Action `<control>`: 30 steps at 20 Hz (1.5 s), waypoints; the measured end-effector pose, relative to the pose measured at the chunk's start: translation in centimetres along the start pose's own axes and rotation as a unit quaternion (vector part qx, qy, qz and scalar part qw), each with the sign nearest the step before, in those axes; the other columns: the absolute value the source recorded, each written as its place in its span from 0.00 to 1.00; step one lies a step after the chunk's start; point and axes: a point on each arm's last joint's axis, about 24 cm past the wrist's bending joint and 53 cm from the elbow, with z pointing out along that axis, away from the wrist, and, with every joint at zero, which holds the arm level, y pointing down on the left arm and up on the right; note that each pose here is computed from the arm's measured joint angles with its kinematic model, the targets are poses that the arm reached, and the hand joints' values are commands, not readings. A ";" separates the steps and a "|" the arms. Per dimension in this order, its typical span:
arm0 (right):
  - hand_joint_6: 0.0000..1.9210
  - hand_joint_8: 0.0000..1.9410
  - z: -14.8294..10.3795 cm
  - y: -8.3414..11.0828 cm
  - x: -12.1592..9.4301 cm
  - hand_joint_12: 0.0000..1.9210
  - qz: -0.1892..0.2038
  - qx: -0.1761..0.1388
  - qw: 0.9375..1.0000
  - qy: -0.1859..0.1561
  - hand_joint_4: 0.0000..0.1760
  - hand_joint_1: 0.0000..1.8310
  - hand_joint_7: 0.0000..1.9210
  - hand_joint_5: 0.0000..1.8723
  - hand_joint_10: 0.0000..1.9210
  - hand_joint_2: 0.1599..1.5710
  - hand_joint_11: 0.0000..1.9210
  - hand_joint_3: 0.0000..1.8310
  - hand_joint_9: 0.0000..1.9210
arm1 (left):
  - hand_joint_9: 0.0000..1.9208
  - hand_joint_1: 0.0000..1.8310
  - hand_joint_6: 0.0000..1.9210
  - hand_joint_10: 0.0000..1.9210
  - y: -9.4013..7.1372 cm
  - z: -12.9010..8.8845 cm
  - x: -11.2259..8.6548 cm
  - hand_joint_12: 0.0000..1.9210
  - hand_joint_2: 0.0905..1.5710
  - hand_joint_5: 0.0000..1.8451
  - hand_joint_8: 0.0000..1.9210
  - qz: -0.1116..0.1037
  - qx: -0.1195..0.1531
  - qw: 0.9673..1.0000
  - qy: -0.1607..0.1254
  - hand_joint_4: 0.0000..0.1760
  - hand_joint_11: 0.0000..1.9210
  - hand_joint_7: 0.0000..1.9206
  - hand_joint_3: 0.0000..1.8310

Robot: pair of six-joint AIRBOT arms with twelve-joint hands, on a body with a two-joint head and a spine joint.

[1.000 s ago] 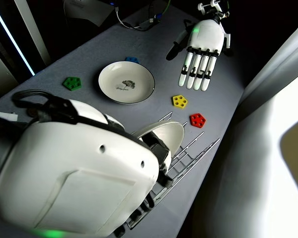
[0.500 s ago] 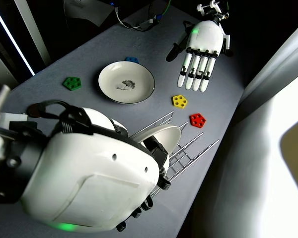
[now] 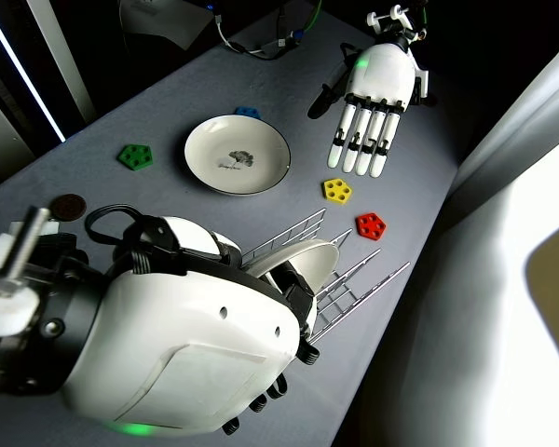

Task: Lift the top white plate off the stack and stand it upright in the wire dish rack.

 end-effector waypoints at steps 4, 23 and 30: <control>0.56 0.40 0.3 -0.2 0.0 0.73 0.001 0.002 1.000 0.000 0.00 0.81 0.51 0.49 0.47 0.66 0.49 0.00 0.51 | 0.01 0.23 0.00 0.00 -0.2 0.5 0.1 0.03 0.57 0.00 0.00 -0.001 0.004 1.000 -0.001 0.00 0.00 0.01 0.00; 0.00 0.00 0.6 -3.7 0.0 0.38 0.025 0.034 0.999 0.009 0.00 0.56 0.29 0.27 0.00 0.57 0.16 0.00 0.28 | 0.00 0.22 0.00 0.00 -0.6 1.3 -0.1 0.00 0.58 0.00 0.00 -0.001 0.013 1.000 -0.006 0.00 0.00 0.00 0.00; 0.00 0.00 0.5 -3.2 -0.3 0.36 0.028 0.025 0.999 0.006 0.00 0.54 0.25 0.24 0.00 0.55 0.11 0.00 0.24 | 0.01 0.22 0.00 0.00 -0.6 1.3 -0.1 0.01 0.57 0.00 0.00 -0.001 0.013 1.000 -0.006 0.00 0.01 0.00 0.00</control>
